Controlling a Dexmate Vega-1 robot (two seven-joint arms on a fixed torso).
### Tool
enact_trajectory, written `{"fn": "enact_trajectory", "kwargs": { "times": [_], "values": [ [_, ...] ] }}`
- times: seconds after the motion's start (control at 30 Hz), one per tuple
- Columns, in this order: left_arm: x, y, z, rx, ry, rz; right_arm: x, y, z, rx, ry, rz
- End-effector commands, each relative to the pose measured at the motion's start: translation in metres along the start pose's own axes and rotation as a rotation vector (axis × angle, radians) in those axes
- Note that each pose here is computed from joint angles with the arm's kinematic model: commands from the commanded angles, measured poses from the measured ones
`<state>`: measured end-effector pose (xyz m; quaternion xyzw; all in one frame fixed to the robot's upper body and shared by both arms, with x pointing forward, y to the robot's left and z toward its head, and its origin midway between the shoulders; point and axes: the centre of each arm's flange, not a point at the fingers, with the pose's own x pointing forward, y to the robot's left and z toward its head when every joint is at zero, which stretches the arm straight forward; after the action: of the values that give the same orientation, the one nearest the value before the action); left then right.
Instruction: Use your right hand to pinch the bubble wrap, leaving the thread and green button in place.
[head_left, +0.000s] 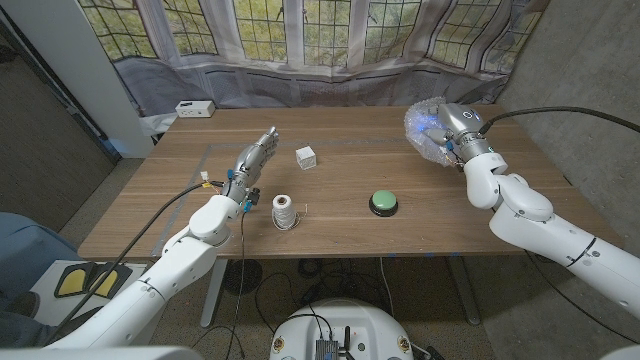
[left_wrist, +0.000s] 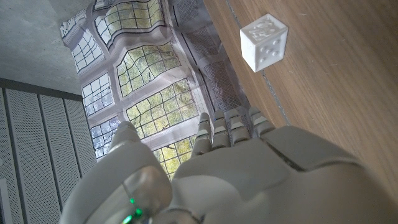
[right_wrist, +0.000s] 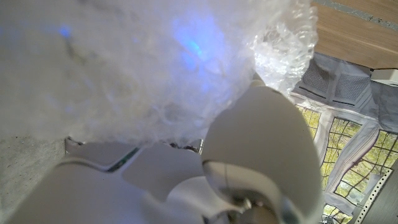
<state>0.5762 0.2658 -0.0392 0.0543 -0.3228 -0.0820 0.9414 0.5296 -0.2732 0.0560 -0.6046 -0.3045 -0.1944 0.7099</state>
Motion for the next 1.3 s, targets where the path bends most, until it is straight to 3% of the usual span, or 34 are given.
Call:
{"fn": "enact_trajectory", "kwargs": {
  "times": [0.03, 0.37, 1.3],
  "values": [
    [0.000, 0.001, -0.002, -0.004, 0.002, 0.005, 0.004, 0.003, -0.005, -0.030, 0.021, 0.025],
    [-0.001, 0.000, -0.001, -0.002, -0.003, 0.004, 0.012, 0.011, -0.015, -0.028, 0.063, 0.088],
    [-0.003, 0.001, 0.002, -0.003, -0.017, 0.011, 0.036, 0.033, -0.037, -0.081, 0.181, 0.181]
  ]
}}
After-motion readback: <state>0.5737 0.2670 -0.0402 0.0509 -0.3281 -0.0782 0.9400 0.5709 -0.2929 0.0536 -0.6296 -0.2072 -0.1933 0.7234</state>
